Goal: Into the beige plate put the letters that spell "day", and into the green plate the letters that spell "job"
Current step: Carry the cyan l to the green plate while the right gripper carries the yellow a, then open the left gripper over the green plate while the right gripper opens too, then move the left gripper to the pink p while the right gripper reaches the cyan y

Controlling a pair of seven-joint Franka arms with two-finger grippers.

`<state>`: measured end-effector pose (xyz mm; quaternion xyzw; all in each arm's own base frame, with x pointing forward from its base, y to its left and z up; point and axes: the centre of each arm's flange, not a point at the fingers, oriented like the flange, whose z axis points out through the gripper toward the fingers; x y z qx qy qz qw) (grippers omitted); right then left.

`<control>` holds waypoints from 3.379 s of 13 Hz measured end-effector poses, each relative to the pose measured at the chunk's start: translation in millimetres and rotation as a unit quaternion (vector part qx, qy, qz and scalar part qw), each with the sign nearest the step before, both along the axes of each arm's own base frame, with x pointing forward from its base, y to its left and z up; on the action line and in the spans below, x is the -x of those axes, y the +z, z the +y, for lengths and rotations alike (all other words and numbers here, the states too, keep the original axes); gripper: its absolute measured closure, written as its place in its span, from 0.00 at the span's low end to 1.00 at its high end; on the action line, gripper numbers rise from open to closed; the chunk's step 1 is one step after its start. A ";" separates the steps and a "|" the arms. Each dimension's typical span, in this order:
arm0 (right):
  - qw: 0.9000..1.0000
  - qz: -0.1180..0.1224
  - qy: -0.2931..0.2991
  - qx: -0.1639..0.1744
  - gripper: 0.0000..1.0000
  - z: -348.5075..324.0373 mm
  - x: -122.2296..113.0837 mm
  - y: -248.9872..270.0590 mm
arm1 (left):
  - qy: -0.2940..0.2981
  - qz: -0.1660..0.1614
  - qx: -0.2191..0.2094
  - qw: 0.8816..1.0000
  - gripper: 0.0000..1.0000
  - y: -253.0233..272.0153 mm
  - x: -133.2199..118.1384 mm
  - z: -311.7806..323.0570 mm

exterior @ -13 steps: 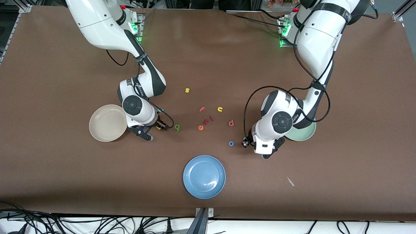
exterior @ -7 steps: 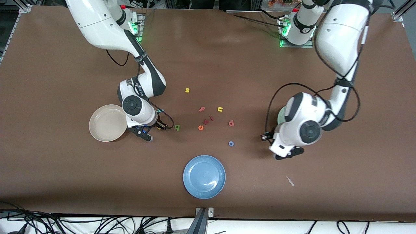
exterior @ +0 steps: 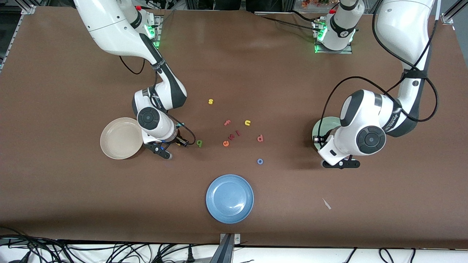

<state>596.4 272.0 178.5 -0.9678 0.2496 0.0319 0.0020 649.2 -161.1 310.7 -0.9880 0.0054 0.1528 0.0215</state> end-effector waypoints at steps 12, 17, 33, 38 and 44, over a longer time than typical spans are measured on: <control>1.000 -0.003 0.000 -0.001 0.72 0.8 -1.9 2.2 | -0.068 0.017 0.011 0.997 0.92 -106.5 61.9 73.1; 0.999 -0.003 0.044 -0.003 0.72 -0.1 -10.8 14.1 | -0.071 0.020 0.014 0.997 0.92 -122.2 66.5 72.7; 0.944 0.021 0.327 0.027 0.72 -195.0 -11.0 68.4 | -0.097 -0.006 0.033 0.995 0.00 -37.2 57.0 -33.6; 0.929 0.007 0.370 0.006 0.56 -225.6 -0.8 52.5 | -0.052 -0.026 0.015 0.998 0.00 -20.6 85.5 -133.7; 0.954 0.034 0.298 -0.016 0.00 -205.9 -1.7 72.1 | -0.067 -0.066 0.058 0.994 0.00 -34.6 69.6 -189.6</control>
